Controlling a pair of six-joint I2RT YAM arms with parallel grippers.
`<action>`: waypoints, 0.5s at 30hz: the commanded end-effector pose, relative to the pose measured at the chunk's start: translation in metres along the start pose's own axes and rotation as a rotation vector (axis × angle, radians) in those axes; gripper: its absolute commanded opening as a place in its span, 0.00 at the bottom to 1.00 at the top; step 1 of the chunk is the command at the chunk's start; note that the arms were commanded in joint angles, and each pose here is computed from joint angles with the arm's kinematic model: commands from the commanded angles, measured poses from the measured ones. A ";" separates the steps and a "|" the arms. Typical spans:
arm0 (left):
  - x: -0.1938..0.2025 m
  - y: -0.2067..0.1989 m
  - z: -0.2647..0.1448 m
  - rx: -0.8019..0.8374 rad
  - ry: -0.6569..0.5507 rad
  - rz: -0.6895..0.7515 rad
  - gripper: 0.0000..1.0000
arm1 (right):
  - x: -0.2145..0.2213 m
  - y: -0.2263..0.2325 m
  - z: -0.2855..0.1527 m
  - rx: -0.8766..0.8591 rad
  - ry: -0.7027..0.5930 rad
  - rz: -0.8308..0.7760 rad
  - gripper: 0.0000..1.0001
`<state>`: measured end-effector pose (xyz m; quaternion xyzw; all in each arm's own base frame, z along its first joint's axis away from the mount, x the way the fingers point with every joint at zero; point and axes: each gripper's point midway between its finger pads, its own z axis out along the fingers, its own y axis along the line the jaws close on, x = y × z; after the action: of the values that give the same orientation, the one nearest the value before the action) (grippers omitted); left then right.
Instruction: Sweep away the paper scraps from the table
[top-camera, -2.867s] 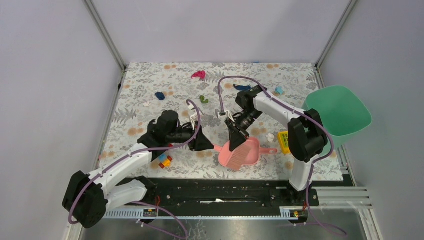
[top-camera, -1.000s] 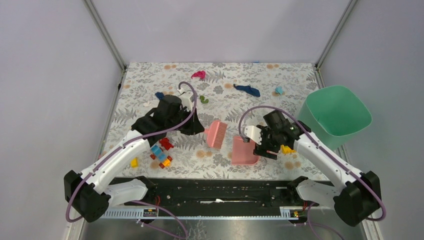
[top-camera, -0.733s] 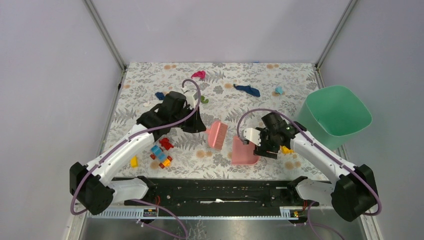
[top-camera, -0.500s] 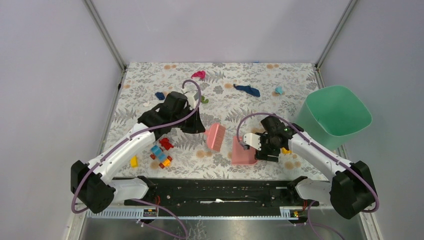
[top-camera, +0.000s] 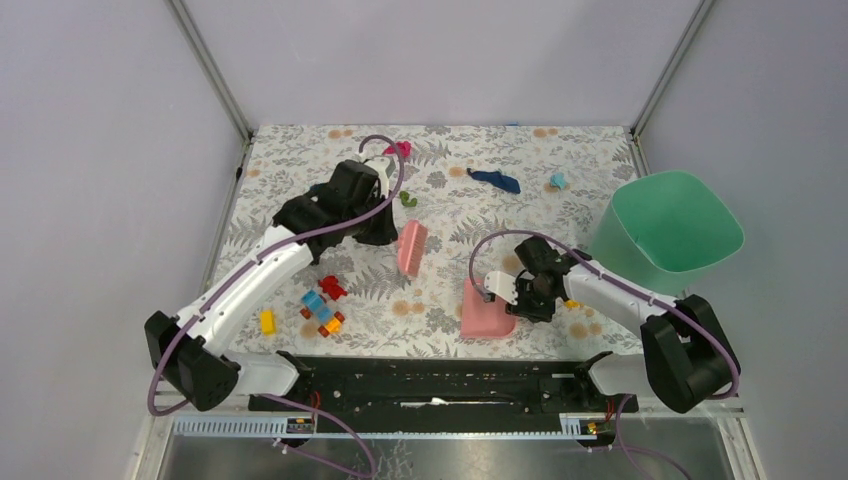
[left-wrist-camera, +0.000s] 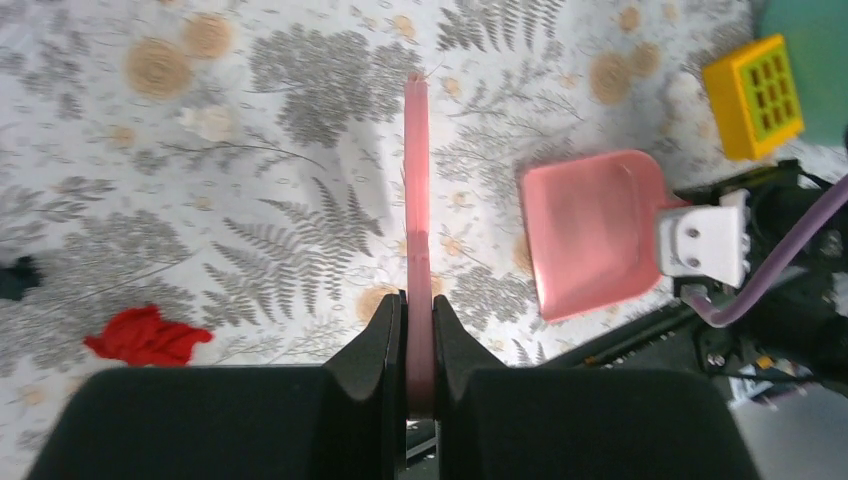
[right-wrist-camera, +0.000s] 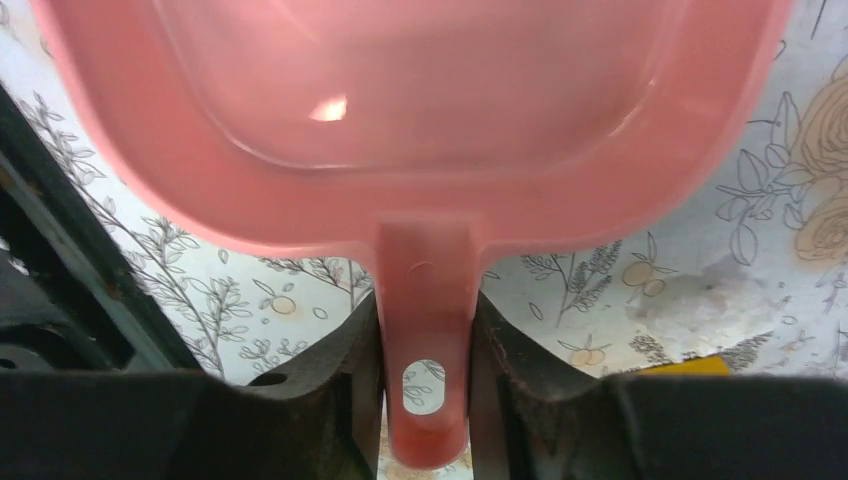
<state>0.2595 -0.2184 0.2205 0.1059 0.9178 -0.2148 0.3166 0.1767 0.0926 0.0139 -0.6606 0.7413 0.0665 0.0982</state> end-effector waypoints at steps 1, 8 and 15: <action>-0.016 0.025 -0.016 -0.175 -0.002 0.057 0.00 | -0.016 -0.015 -0.005 0.047 -0.049 0.077 0.26; -0.040 0.042 -0.053 -0.335 -0.005 0.090 0.00 | -0.040 -0.015 -0.030 0.029 -0.131 0.124 0.10; -0.024 0.069 -0.062 -0.496 0.086 0.142 0.00 | -0.057 -0.009 -0.041 0.010 -0.221 0.149 0.08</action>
<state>0.2742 -0.1599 0.2664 0.0903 0.9390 -0.0422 0.3292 0.1945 0.1236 0.0509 -0.6074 0.7712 0.1051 0.1586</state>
